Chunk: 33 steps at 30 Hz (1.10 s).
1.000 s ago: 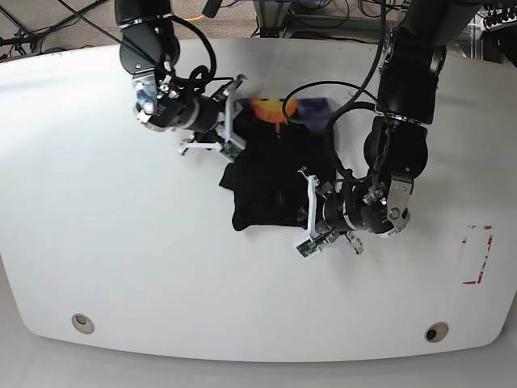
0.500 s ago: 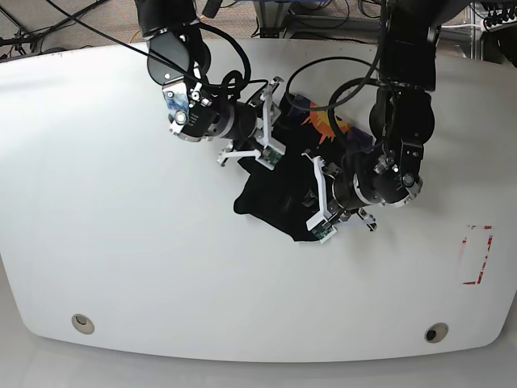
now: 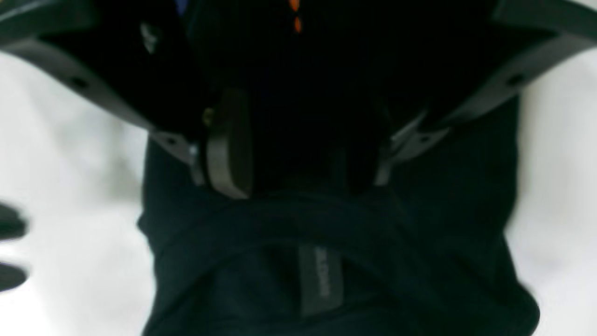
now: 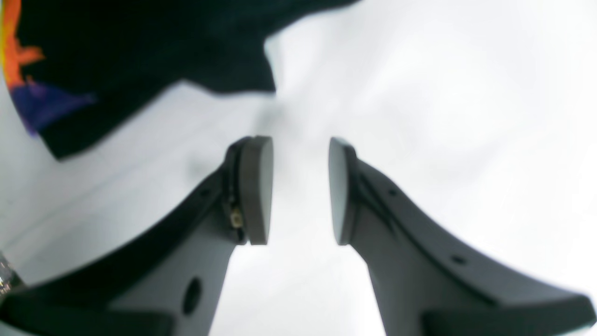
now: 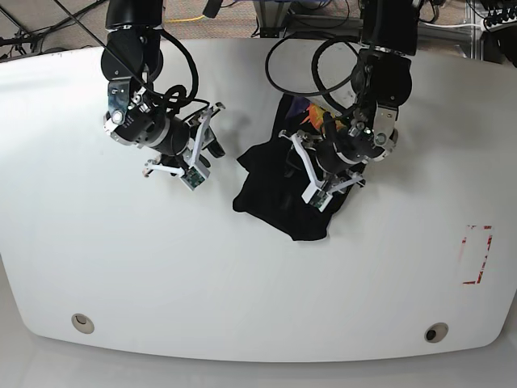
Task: Fold the T-shirt properly
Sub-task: 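Carry the folded shirt with the left gripper to the table edge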
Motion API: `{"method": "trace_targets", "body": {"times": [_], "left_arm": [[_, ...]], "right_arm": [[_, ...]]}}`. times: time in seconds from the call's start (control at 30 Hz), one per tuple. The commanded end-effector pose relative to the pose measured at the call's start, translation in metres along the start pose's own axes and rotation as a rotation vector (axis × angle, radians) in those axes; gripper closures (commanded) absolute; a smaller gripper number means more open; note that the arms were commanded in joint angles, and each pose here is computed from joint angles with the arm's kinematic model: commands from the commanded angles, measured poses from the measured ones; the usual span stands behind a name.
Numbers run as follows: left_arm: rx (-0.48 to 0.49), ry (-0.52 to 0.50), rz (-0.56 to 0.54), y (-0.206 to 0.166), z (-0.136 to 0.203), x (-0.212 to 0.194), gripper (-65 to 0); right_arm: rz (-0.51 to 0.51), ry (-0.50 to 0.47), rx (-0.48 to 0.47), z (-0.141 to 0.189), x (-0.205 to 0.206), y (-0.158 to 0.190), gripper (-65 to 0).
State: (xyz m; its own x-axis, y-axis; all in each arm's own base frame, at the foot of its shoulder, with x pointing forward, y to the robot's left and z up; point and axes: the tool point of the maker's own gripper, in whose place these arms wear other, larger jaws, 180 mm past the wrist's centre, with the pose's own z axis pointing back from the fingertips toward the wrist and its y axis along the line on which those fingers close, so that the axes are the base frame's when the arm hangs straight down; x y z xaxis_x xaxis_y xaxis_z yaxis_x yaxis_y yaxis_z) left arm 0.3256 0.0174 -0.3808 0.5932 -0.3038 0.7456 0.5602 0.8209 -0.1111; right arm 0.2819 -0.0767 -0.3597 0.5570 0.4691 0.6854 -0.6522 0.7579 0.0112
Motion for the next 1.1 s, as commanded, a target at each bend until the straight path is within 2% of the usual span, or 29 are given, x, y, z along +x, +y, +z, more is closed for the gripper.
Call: {"method": "trace_targets", "body": {"times": [0.0,0.1,0.23,0.43,0.5,0.63,0.7,0.93,1.07], "left_arm": [[0.008,0.022,0.012,0.003,-0.007,-0.012,-31.0],[0.014,0.067,0.039,0.01,-0.015,-0.037,-27.9],[0.06,0.14,0.06,0.041,-0.008,-0.07,-24.4],[0.173,0.187,0.13,0.106,0.027,-0.105,-24.4],[0.231,0.209,0.139,0.138,0.052,-0.119,-24.4],[0.286,0.227,0.132,0.176,0.086,-0.132,-24.4],[0.346,0.252,0.133,0.203,0.114,-0.14,-24.4],[0.51,0.313,0.189,0.28,0.208,-0.17,-24.4],[0.592,0.322,0.244,0.308,0.25,-0.182,-24.4]], "right_arm": [[-0.01,-0.026,-0.042,0.011,0.002,-0.014,-18.5],[-0.032,-0.023,-0.068,0.015,-0.001,-0.023,-18.5],[-0.034,-0.024,-0.079,0.018,-0.001,-0.026,-18.5],[-0.011,-0.04,-0.097,0.025,0.005,-0.028,-18.5],[-0.005,-0.047,-0.101,0.026,0.008,-0.028,-18.5],[-0.001,-0.053,-0.105,0.028,0.01,-0.028,-18.5],[0.004,-0.057,-0.107,0.029,0.011,-0.028,-18.5],[0.009,-0.063,-0.11,0.03,0.014,-0.028,-18.5],[0.008,-0.061,-0.108,0.03,0.013,-0.027,-18.5]]}}
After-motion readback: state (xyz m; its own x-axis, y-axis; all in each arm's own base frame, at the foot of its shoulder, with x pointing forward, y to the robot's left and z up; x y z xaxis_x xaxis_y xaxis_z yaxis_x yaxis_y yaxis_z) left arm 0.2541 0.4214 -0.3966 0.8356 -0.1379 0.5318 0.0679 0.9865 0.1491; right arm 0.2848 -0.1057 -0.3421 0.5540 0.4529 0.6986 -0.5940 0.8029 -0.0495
